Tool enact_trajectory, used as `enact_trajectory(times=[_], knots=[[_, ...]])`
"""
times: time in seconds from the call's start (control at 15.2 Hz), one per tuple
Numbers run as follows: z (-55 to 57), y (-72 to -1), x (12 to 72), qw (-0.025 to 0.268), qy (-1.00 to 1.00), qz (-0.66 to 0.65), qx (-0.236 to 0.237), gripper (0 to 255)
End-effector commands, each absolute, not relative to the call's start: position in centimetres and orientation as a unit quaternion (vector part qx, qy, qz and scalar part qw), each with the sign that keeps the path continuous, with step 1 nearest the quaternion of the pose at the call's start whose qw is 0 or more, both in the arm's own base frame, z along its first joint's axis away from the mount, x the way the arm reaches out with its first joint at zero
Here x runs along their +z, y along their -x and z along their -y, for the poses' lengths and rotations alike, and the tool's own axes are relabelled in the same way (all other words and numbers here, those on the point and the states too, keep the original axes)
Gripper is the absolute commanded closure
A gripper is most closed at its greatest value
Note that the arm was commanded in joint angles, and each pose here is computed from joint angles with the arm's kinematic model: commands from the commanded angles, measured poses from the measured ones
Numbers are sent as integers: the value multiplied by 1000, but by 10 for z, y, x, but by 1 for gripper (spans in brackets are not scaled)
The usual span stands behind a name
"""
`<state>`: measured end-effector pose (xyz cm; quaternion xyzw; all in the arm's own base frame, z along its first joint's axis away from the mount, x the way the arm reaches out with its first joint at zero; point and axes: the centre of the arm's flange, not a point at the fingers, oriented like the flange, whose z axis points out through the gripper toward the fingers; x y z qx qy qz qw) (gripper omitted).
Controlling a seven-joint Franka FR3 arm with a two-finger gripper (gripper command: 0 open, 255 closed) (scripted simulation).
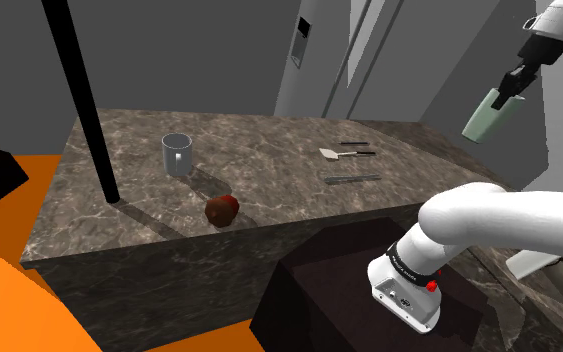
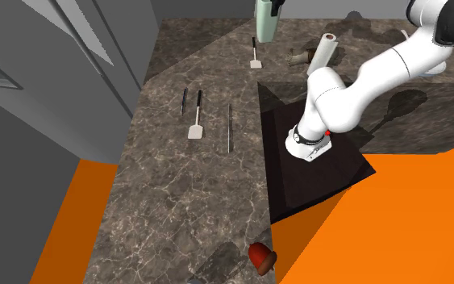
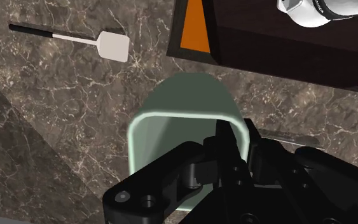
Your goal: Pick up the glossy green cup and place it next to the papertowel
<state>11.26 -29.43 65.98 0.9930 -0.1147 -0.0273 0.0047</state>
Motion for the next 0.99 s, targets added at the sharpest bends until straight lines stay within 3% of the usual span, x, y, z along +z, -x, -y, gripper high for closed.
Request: enact_trajectory(times=[0.0,0.92], knots=[[309,-88,659,5,-993,114,-28,255],[403,64,659,5,-993,114,-28,255]])
